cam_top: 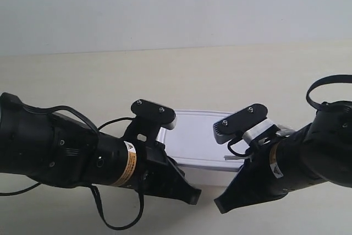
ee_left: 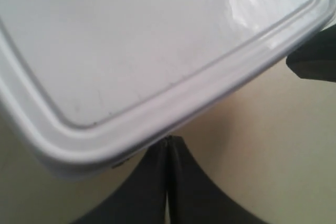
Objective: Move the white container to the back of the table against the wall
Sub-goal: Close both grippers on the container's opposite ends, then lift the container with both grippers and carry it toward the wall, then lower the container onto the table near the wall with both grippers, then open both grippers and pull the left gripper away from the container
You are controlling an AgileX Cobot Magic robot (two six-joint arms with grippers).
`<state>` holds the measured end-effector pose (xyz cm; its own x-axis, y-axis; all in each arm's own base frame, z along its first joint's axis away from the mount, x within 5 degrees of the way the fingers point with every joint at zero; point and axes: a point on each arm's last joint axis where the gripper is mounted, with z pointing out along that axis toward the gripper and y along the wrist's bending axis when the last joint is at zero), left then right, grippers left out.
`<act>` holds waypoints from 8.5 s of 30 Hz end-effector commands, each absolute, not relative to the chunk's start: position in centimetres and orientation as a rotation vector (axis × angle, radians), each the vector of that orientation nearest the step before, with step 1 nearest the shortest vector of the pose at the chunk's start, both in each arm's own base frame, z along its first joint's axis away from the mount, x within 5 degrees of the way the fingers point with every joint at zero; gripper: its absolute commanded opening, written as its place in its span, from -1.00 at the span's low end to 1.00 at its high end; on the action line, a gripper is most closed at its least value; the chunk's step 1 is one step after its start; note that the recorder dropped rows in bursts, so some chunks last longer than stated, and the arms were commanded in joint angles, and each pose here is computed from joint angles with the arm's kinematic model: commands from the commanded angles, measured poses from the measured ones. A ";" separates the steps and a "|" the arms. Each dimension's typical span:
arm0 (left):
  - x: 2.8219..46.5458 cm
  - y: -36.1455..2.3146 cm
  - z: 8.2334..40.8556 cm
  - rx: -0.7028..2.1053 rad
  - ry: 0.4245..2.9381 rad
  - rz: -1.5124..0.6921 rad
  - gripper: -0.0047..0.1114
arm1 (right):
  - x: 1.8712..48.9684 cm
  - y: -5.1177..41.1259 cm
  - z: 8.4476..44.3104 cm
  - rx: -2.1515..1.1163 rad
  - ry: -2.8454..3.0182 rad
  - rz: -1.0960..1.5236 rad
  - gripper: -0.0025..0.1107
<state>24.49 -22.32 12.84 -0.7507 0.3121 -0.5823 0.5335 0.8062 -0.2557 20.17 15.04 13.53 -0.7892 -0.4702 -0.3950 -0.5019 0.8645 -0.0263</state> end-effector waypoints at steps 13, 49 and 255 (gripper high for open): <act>26.2 -23.3 11.8 0.644 2.460 -0.482 -0.92 | 22.1 16.2 12.8 -0.731 2.619 0.047 -0.96; 31.0 -22.0 12.1 0.692 2.364 -0.416 -0.92 | 26.3 16.8 11.7 -0.920 2.468 -0.324 -0.96; 42.3 -17.8 14.8 0.294 2.243 -0.349 -0.92 | 50.2 18.0 8.9 -0.594 2.139 -0.041 -0.96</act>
